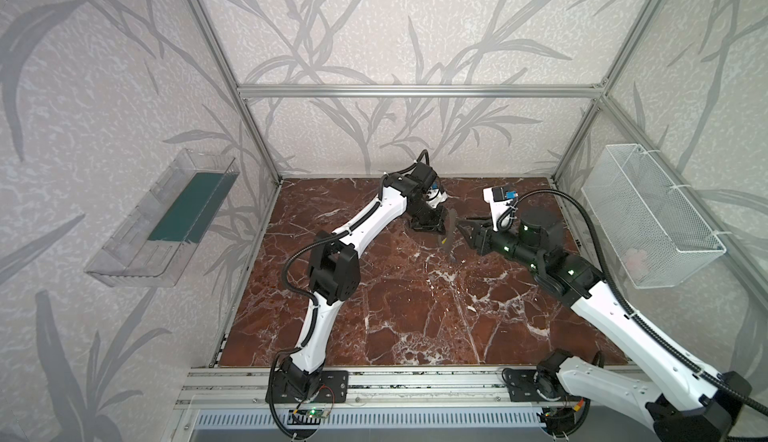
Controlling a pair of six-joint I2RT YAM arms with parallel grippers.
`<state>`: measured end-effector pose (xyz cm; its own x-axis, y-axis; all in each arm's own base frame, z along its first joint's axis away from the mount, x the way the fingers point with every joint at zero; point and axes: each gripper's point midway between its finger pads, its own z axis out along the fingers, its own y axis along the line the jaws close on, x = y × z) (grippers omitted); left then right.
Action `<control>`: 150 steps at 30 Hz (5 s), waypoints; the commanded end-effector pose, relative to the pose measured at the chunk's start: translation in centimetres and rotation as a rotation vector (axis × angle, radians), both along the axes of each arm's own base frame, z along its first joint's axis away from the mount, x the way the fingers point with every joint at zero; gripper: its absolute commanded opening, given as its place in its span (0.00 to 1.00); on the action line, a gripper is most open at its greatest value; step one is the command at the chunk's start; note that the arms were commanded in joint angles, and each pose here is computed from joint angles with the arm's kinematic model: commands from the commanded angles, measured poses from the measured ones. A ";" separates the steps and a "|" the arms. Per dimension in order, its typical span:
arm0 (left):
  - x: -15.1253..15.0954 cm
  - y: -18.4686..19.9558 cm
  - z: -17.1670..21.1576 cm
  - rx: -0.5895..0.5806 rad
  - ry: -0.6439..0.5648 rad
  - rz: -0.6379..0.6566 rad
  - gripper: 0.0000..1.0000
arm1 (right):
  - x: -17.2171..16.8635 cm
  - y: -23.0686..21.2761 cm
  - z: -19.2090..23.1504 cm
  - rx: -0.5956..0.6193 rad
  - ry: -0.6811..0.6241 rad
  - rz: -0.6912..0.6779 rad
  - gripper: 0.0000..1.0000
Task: Put the keys on the keyring
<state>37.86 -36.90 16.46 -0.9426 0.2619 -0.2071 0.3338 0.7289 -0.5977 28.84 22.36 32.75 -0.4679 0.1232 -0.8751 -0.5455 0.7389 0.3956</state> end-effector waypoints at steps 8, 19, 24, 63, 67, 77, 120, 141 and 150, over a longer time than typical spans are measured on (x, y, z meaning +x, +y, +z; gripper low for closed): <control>2.9 -1.9 -2.1 -0.056 -0.002 0.081 0.00 | 0.5 0.8 0.0 0.009 0.000 0.019 0.42; 3.2 2.6 -6.8 0.047 0.029 0.085 0.00 | 0.5 0.1 -0.6 -0.008 0.014 -0.014 0.42; 3.1 4.8 -7.6 0.056 0.045 0.089 0.00 | 0.3 -0.6 -0.9 -0.027 0.012 -0.041 0.42; 3.4 16.5 -6.1 0.159 -0.068 0.239 0.49 | 0.3 -3.6 -1.1 -0.144 0.001 -0.160 0.45; 3.6 17.7 -3.3 0.177 -0.155 0.243 0.52 | 0.9 -4.1 -1.3 -0.189 0.001 -0.189 0.47; 2.1 20.1 4.0 0.151 -0.398 0.303 0.57 | 3.2 -6.8 -0.8 -0.219 0.023 -0.233 0.58; 0.2 41.4 -4.0 0.453 -1.095 0.910 0.99 | 8.9 -19.0 -12.2 -0.426 0.004 -0.611 0.99; 1.4 41.8 -6.8 0.494 -1.060 0.905 0.99 | 10.0 -19.0 -16.5 -0.462 -0.104 -0.583 0.99; 1.3 41.8 -6.9 0.495 -1.058 0.903 0.99 | 10.6 -20.6 -19.8 -0.492 -0.121 -0.639 0.99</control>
<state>39.07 5.04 9.02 -0.2991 -0.0822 -0.9507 -0.2336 0.9723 -0.0106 38.52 2.70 11.49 -0.4197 -0.0760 -0.9045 -0.0221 0.9971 -0.0735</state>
